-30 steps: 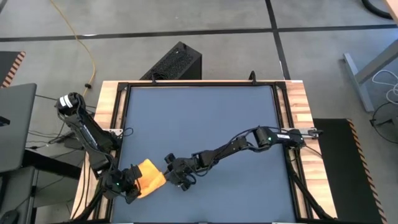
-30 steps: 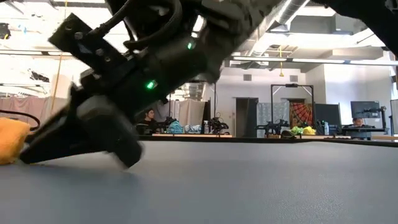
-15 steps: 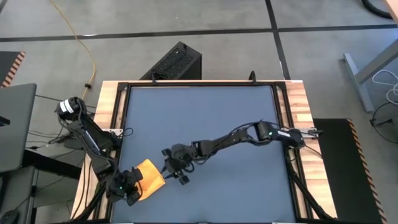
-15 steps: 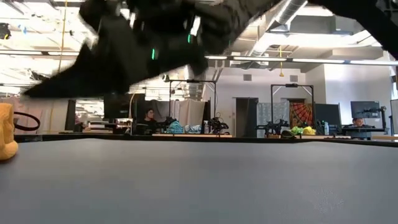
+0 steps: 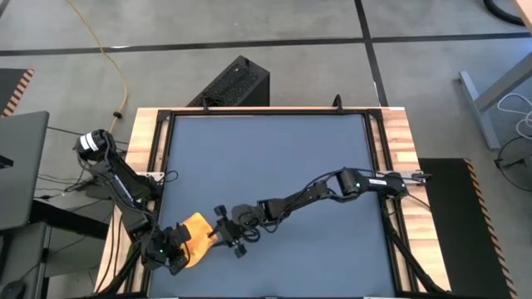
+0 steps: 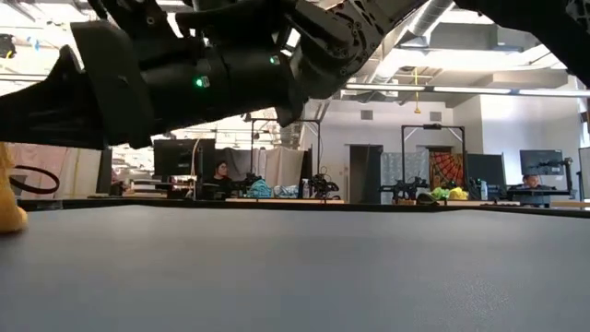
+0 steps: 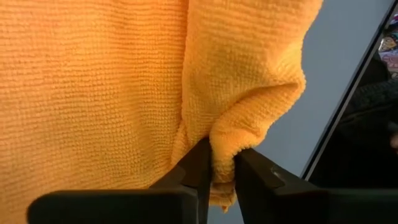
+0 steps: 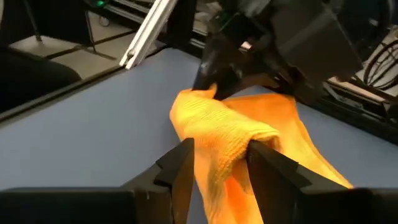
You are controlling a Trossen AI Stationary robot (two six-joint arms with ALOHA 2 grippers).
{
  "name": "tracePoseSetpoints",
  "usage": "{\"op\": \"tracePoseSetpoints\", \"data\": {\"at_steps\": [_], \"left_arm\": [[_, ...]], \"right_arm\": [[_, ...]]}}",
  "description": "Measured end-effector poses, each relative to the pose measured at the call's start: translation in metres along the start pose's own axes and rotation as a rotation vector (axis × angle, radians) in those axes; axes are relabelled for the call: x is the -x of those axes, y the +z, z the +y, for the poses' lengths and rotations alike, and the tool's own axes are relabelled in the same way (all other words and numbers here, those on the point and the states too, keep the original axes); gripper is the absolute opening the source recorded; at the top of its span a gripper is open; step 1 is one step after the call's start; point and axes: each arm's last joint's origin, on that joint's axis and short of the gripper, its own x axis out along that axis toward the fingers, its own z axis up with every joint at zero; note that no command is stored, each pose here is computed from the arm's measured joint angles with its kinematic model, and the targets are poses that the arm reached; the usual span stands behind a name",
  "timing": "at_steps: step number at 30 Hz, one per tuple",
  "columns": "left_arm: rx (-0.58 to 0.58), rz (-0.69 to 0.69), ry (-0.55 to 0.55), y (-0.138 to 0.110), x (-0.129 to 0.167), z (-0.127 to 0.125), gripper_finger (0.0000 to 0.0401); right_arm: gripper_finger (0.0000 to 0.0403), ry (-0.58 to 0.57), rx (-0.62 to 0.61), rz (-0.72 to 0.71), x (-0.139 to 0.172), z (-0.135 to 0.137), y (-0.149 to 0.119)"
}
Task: Roll towel
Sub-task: Roll the orange microfiber towel
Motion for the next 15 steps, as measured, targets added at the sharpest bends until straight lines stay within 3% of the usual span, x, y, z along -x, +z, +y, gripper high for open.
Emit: {"op": "tracePoseSetpoints", "data": {"at_steps": [6, 12, 15], "left_arm": [[-0.008, 0.053, -0.007, -0.001, 0.003, -0.001, 0.0076], [-0.030, 0.052, -0.043, 0.001, 0.014, -0.003, 0.0078], [-0.031, 0.049, -0.059, 0.001, 0.019, -0.004, 0.0077]], "right_arm": [[0.0131, -0.015, -0.105, 0.071, -0.015, -0.002, -0.027], [0.0025, 0.033, -0.207, 0.192, -0.018, -0.008, -0.027], [0.0017, 0.061, -0.306, 0.245, -0.015, -0.014, -0.027]]}}
